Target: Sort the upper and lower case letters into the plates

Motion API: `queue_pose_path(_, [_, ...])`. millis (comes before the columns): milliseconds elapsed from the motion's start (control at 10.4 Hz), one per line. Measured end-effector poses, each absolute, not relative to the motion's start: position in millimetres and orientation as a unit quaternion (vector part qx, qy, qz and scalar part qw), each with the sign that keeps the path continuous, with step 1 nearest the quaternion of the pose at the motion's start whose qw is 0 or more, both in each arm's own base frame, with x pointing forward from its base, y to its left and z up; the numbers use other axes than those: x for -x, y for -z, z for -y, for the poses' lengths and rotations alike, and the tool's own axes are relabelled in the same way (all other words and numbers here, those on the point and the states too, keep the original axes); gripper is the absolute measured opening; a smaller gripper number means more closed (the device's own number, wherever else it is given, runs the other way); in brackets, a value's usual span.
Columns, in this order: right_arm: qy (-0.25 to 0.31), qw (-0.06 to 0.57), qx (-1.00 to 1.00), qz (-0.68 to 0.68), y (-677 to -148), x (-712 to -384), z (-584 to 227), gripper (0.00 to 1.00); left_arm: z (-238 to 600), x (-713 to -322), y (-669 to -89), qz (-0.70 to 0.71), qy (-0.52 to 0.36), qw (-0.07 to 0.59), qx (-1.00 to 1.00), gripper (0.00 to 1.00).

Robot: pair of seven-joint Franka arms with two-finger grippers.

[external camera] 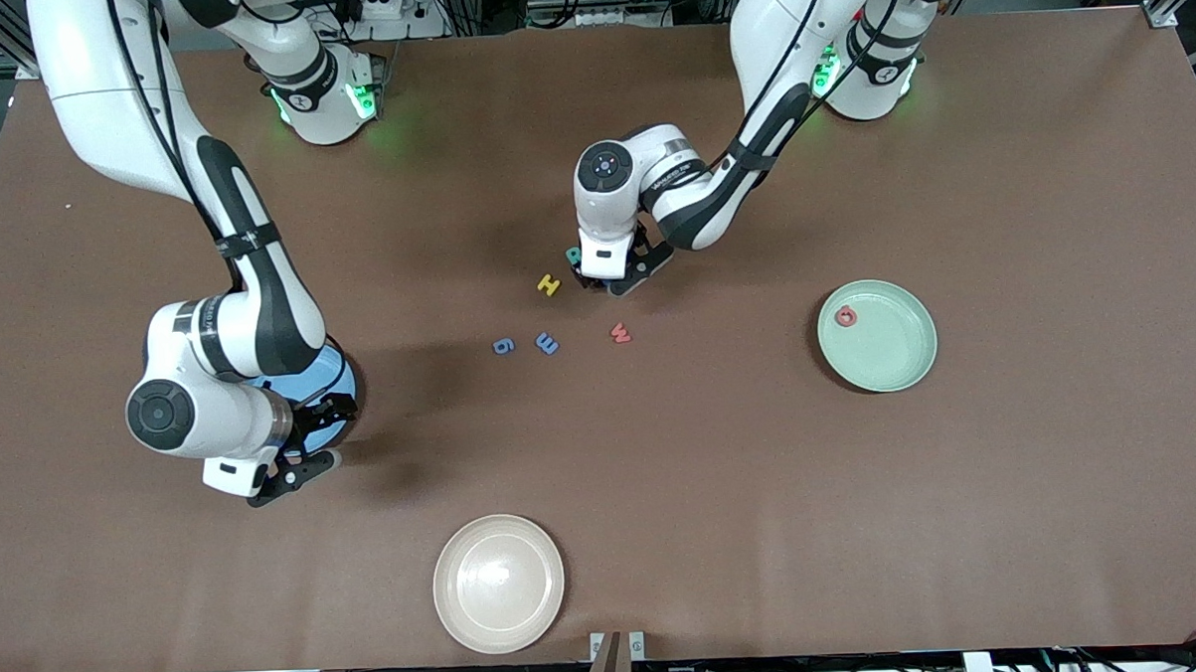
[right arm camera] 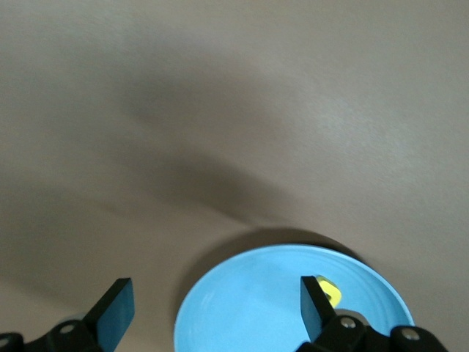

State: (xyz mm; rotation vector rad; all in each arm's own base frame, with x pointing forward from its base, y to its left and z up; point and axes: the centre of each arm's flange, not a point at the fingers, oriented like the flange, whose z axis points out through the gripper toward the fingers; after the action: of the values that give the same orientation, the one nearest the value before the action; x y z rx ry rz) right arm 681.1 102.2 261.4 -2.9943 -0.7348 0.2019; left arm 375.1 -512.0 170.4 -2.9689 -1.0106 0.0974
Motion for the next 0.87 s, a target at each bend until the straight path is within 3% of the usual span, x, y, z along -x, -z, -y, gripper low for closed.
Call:
queue_pose_path(97, [-0.065,0.026,0.968,0.242,-262.6,-680.4,-107.6,1.0,512.3,-375.1,-169.9,0.322,-0.031,0.001,0.946,0.72])
queue_pose_path(290, [-0.064,0.026,0.967,0.243,-262.8,-680.0,-109.9,1.0,514.3,-376.8,-172.2,0.321,-0.029,-0.006,0.946,0.51])
queue_pose_path(483, [-0.064,0.025,0.967,0.245,-262.9,-679.8,-112.5,1.0,515.0,-377.2,-173.0,0.321,-0.029,-0.008,0.947,0.41])
queue_pose_path(869, [-0.064,0.025,0.966,0.247,-262.9,-679.2,-115.9,1.0,513.8,-379.4,-173.3,0.316,-0.028,-0.008,0.948,0.41])
